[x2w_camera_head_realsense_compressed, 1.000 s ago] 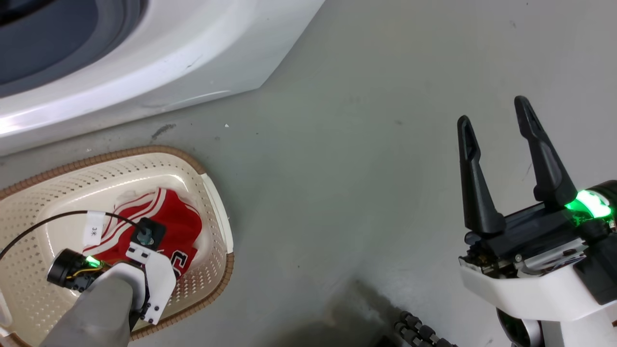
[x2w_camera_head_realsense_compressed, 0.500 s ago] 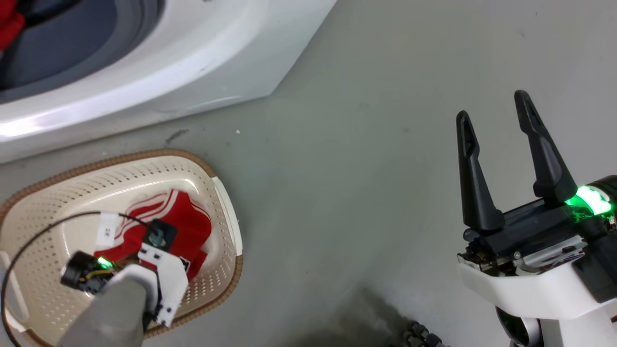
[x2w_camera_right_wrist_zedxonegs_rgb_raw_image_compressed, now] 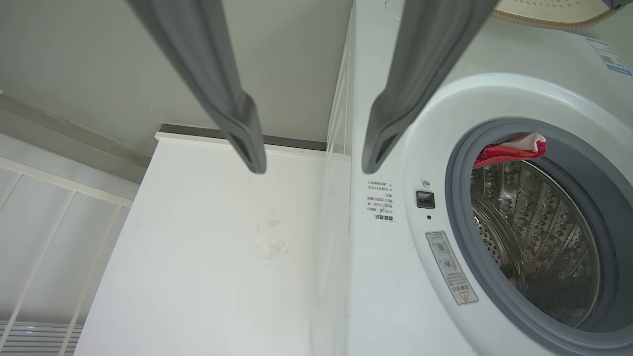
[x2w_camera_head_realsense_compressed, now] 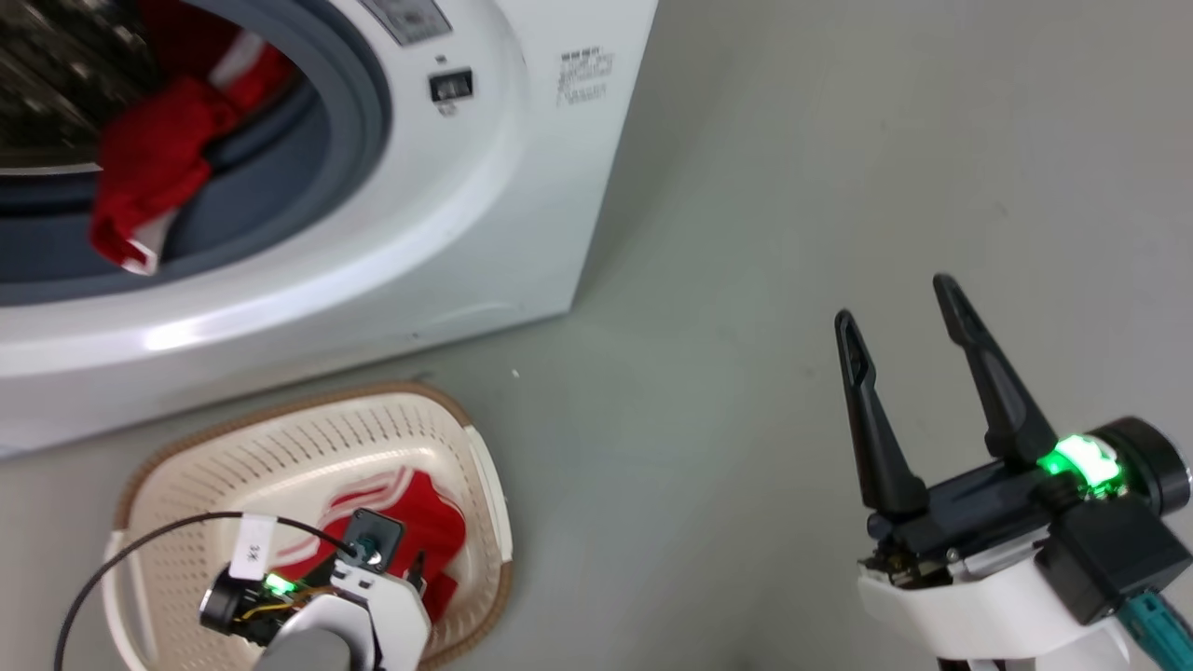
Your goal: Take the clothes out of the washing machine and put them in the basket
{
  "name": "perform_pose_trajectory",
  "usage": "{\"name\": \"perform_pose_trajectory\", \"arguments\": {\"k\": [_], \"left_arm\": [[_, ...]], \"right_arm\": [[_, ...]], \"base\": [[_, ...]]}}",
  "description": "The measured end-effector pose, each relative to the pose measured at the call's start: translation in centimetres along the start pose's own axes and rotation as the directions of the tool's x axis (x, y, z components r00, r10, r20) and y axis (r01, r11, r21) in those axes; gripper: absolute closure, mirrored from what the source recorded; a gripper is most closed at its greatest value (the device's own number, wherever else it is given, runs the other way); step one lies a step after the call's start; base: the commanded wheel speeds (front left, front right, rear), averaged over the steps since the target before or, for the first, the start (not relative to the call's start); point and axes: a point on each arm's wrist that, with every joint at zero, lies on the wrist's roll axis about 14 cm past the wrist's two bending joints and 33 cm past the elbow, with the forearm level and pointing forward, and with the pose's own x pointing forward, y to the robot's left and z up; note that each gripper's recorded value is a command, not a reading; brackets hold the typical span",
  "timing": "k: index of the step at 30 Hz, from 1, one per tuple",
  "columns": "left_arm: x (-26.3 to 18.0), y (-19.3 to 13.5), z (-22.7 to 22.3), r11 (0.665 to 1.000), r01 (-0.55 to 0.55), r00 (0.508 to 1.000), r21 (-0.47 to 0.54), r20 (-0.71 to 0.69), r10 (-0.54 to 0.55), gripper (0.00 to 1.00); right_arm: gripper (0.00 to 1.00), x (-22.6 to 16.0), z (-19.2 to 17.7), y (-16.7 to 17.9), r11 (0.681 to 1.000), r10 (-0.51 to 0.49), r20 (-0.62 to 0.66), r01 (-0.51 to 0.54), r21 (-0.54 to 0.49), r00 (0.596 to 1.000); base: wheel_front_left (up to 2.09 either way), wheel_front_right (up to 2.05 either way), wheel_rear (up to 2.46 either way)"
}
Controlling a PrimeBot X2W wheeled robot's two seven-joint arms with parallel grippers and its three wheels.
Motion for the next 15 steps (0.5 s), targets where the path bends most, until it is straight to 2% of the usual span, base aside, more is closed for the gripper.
{"name": "perform_pose_trajectory", "arguments": {"k": [3, 4, 7, 15], "left_arm": [[-1.3, -0.1, 2.6, 0.999, -0.032, 0.995, -0.015, 0.095, 0.033, 0.0], [-2.9, 0.2, 5.6, 0.997, -0.066, 0.976, -0.029, 0.207, 0.071, 0.0], [-4.3, 0.6, 6.3, 0.994, -0.097, 0.962, -0.04, 0.253, 0.105, 0.0], [-10.6, 3.2, 10.9, 0.966, -0.229, 0.843, -0.122, 0.472, 0.259, 0.0]], "right_arm": [[0.0, -0.9, 1.2, 0.3, 1.0, 0.006, 0.024, -0.006, 0.0, 1.0], [0.0, -1.6, 2.3, 0.7, 1.0, 0.013, 0.052, -0.013, 0.0, 0.999], [0.0, -2.1, 2.9, 1.1, 1.0, 0.022, 0.066, -0.022, 0.002, 0.998], [0.0, -3.8, 4.8, 2.3, 0.999, 0.049, 0.115, -0.05, 0.008, 0.992]], "base": [[0.0, 0.0, 0.0], [0.0, 0.0, 0.0], [0.0, 0.0, 0.0], [0.0, 0.0, 0.0]]}}
